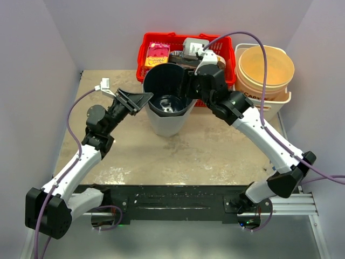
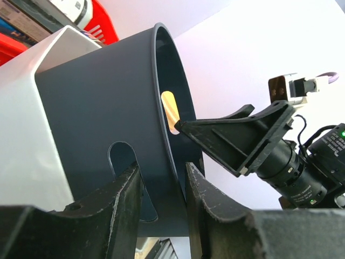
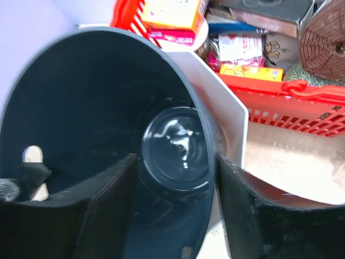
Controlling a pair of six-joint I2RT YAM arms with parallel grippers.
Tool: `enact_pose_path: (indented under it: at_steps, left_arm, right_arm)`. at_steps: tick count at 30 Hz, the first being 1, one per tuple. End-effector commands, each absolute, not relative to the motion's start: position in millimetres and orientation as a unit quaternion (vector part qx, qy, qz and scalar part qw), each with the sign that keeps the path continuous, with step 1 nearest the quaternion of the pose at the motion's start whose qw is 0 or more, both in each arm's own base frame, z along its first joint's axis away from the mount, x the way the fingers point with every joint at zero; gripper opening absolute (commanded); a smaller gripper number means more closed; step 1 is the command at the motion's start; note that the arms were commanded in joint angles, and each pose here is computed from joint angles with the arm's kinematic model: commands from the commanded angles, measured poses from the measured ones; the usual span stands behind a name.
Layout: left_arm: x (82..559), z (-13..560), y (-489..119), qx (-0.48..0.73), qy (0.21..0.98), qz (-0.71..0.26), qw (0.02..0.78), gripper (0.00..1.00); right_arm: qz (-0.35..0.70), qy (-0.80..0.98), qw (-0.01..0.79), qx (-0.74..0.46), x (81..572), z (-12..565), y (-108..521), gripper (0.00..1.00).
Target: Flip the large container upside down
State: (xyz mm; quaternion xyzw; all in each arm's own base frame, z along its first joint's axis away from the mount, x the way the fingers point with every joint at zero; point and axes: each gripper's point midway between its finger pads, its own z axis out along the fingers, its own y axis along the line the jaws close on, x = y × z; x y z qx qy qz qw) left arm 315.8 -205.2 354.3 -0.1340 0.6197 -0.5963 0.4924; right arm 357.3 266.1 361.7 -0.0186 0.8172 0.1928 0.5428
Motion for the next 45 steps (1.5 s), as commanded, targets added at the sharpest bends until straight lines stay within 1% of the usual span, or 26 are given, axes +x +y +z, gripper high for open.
enact_pose_path:
  at_steps: [1,5,6,10,15,18,22,25,32,41,42,43,44,45]
  left_arm:
    - [313,388,-211,-0.081,0.588,-0.605,0.531,0.0]
    - [315,390,-212,-0.082,0.583,-0.612,0.528,0.0]
    - [316,390,-212,-0.084,0.582,-0.614,0.527,0.0]
    - [319,395,-211,-0.086,0.576,-0.617,0.529,0.0]
    - [324,404,-201,-0.086,0.564,-0.616,0.543,0.0]
    - [329,412,-194,-0.086,0.557,-0.618,0.548,0.0]
    - [333,422,-184,-0.09,0.54,-0.634,0.546,0.0]
    - [335,425,-182,-0.097,0.535,-0.646,0.536,0.0]
    - [337,427,-177,-0.111,0.52,-0.665,0.524,0.0]
    - [341,421,-174,-0.124,0.516,-0.669,0.52,0.0]
    - [342,420,-173,-0.128,0.516,-0.668,0.521,0.0]
    - [342,422,-172,-0.128,0.514,-0.668,0.523,0.0]
    - [343,420,-172,-0.129,0.515,-0.667,0.522,0.0]
    - [344,420,-172,-0.131,0.515,-0.667,0.523,0.0]
  right_arm:
    - [0.233,0.761,0.606,-0.01,346,431,261,0.69]
    - [0.224,0.755,0.617,0.002,342,441,246,0.77]
    - [0.22,0.753,0.62,0.003,341,443,243,0.81]
    - [0.209,0.753,0.624,0.01,342,447,230,0.87]
    - [0.205,0.74,0.64,0.029,333,465,211,0.89]
    - [0.199,0.739,0.642,0.039,328,463,201,0.89]
    - [0.179,0.761,0.623,0.04,330,436,196,0.88]
    - [0.183,0.776,0.602,0.037,331,414,201,0.87]
    - [0.232,0.8,0.553,0.021,329,374,230,0.84]
    - [0.28,0.809,0.517,0.015,318,346,248,0.68]
    - [0.291,0.801,0.523,0.018,316,351,248,0.66]
    - [0.29,0.805,0.518,0.018,315,343,248,0.65]
    - [0.296,0.803,0.516,0.022,314,343,249,0.61]
    - [0.299,0.803,0.516,0.023,313,342,249,0.6]
